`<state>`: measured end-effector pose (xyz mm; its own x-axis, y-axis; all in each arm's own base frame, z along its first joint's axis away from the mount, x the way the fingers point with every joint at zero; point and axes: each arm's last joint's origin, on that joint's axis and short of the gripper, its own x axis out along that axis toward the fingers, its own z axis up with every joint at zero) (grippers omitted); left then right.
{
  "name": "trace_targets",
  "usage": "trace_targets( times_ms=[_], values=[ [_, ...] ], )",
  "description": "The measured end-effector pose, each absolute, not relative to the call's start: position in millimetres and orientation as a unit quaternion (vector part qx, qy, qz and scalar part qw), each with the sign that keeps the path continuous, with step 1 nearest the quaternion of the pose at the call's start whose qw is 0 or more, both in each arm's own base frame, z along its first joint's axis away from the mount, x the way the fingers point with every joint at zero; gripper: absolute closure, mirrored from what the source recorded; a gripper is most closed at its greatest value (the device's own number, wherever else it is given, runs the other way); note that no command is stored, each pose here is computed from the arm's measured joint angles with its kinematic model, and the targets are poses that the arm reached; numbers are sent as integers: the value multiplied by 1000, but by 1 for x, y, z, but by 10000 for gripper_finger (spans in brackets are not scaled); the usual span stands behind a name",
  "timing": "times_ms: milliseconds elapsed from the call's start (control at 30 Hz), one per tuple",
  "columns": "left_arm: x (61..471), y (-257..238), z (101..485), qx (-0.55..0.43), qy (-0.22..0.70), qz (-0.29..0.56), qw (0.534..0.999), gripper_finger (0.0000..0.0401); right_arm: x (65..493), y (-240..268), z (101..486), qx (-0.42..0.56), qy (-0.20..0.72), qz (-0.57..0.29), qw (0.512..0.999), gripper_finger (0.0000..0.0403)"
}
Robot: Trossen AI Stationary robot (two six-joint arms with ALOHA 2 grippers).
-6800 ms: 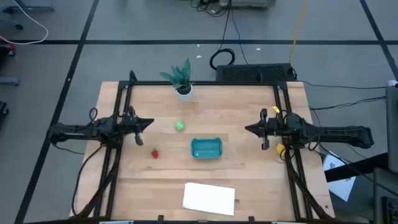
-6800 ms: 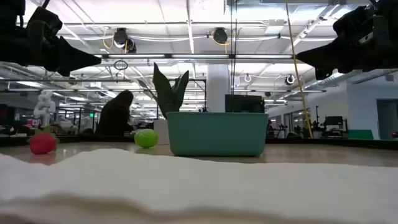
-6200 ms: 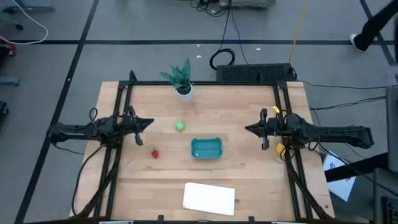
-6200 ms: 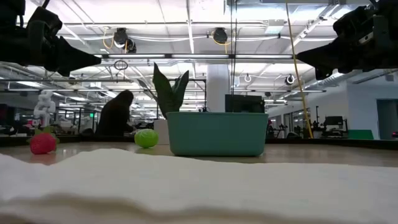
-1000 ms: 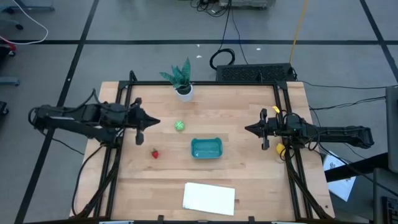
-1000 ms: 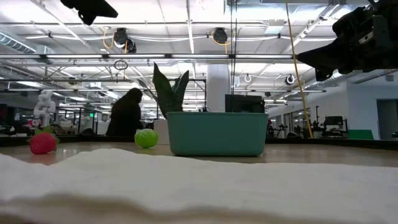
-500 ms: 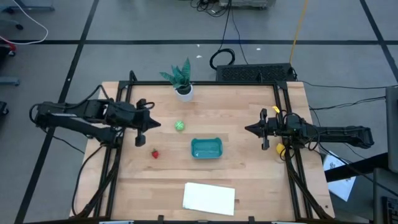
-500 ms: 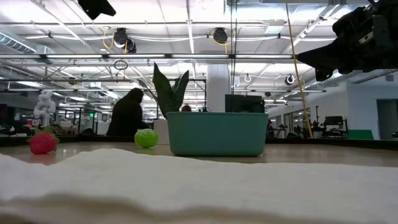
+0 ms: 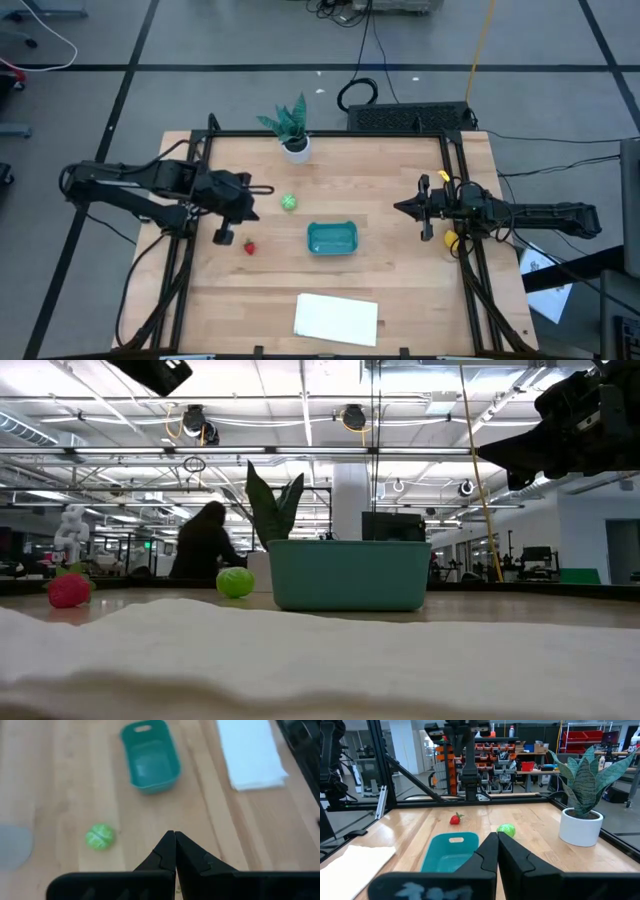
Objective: Pick and placing Produce into tupperware
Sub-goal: Put the red strawberry into the blue container
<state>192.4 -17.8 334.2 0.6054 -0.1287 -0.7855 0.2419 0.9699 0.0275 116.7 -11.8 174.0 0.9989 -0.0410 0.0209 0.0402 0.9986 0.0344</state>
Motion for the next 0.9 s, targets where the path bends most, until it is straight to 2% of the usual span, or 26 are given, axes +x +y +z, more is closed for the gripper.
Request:
trace_targets(
  times_ms=[333, 533, 733, 900],
  values=[
    [209, -20, 321, 169, 446, -171, 862, 400, 117, -12, 174, 14, -10, -20, 1000, 403],
    [213, -20, 322, 241, 416, -201, 853, 400, 117, -12, 174, 13, -11, -23, 1000, 403],
    [219, -13, 333, 245, 379, -178, 875, 400, 117, -12, 174, 6, -11, -23, 1000, 403],
    [223, -2, 334, 226, 385, -169, 879, 400, 117, -12, 174, 6, -11, -23, 1000, 403]
  ],
)
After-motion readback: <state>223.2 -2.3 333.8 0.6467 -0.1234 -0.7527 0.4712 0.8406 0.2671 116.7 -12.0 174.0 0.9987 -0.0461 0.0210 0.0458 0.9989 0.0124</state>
